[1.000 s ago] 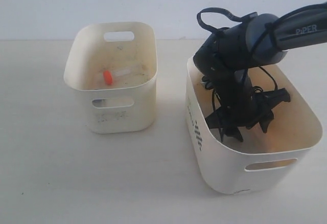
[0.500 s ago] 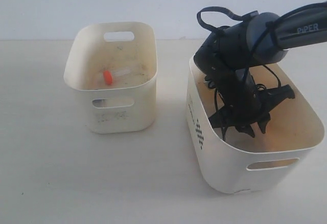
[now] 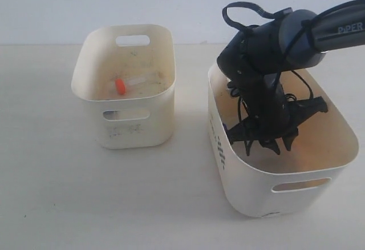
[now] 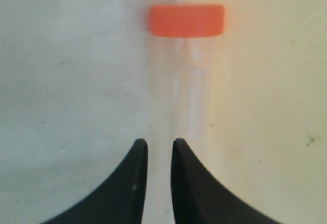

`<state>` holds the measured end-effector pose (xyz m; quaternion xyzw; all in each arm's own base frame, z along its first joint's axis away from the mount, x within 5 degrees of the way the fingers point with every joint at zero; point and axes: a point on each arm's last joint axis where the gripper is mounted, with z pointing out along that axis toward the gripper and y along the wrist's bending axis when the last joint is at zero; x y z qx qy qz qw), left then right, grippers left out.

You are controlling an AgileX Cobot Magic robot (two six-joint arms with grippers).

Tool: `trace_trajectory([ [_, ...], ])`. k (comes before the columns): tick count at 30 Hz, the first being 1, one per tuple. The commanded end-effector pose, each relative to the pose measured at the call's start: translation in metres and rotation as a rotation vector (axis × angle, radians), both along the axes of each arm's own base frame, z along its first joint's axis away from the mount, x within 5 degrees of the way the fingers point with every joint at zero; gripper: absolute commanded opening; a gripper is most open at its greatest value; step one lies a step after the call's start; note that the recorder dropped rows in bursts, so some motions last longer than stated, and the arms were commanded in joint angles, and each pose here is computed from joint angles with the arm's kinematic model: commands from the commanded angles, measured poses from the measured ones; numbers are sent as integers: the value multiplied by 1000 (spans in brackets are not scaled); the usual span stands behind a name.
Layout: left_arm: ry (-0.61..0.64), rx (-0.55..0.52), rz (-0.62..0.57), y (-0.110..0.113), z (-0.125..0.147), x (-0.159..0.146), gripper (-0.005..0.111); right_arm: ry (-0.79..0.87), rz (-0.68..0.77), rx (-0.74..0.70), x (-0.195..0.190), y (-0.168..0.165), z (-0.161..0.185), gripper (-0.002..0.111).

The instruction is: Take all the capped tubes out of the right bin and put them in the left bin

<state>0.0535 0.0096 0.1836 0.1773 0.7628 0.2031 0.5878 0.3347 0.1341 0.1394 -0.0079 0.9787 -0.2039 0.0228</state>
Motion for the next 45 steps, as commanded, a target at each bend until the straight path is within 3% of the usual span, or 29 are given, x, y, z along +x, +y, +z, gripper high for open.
trace_trajectory([
  [1,-5,-4,-3,0,1,0,4,-41,-13,22,-1,-3,15,17],
  [20,-5,-4,-3,0,1,0,4,-70,9,20,0,-4,23,18],
  [22,-5,-4,-3,0,1,0,4,-68,7,20,0,-4,23,23],
  [26,-5,-4,-3,0,1,0,4,-69,8,19,0,-4,23,53],
  [28,-5,-4,-3,0,1,0,4,-68,10,19,0,-4,23,60],
  [45,-5,-4,-3,0,1,0,4,-78,29,-1,3,-5,19,61],
])
